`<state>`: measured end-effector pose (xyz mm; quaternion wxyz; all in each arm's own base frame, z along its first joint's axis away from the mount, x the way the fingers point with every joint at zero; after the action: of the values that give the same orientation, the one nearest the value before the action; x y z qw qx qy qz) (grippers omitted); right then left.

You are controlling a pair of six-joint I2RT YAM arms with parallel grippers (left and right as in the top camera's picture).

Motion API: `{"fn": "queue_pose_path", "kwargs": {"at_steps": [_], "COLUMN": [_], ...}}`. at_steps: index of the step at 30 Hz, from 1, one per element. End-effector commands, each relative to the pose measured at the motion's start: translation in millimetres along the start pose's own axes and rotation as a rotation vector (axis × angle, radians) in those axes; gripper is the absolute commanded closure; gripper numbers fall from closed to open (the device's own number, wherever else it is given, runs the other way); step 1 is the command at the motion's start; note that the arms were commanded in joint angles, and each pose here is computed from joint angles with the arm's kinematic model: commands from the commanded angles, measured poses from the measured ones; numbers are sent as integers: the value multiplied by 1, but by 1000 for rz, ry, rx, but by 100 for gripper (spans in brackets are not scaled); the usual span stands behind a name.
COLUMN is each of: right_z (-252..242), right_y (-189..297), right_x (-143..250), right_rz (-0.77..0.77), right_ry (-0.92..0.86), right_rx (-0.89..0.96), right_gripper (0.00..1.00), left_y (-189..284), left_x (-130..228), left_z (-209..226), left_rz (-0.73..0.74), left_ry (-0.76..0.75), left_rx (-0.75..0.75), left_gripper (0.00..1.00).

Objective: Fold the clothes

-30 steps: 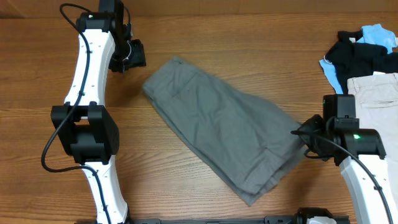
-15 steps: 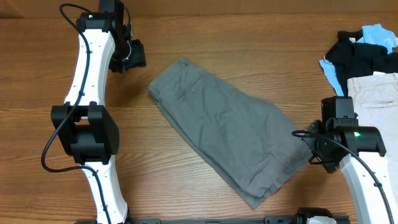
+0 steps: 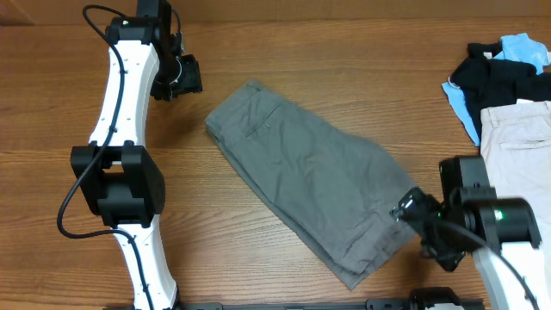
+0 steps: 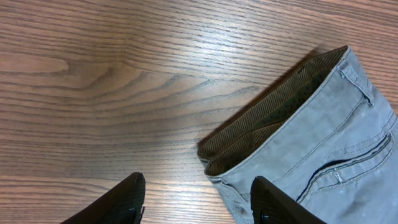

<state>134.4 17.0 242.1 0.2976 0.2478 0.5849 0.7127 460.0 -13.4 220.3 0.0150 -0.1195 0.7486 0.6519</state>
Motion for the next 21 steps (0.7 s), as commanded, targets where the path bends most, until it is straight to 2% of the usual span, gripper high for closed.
{"fn": "queue_pose_path", "kwargs": {"at_steps": [1,5,11,15,21], "right_z": [-1,-9,-20,-18,-24], "right_y": [13,14,-18,-50,-79], "right_x": [24,46,53,54,54], "right_rz": [55,115,166,244,264], "right_ry": [82,153,93,100,61], "right_rx": [-153,-260,-225,-273,-244], "right_gripper": [0,1,1,4,7], "left_y": [11,11,11,11,11], "left_x": [2,3,3,3,3], "left_z": [-1,-1,0,0,0], "left_rz": [-20,-13,-7,-7,-10], "left_ry": [-1,0,1,1,0], "left_rx": [15,14,13,13,13], "left_gripper": [42,42,42,42,41]}}
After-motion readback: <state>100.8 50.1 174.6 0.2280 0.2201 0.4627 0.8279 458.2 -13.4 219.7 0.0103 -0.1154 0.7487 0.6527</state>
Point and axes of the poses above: each gripper's point midway between its finger pads, its own y axis back along the fingers, its own z axis along the line the jaws close on, x = y × z, the point moved 10 cm from there along y, back along the fingers, and after that the axes turned 2 degrees about -y, right-handed, at the moved point
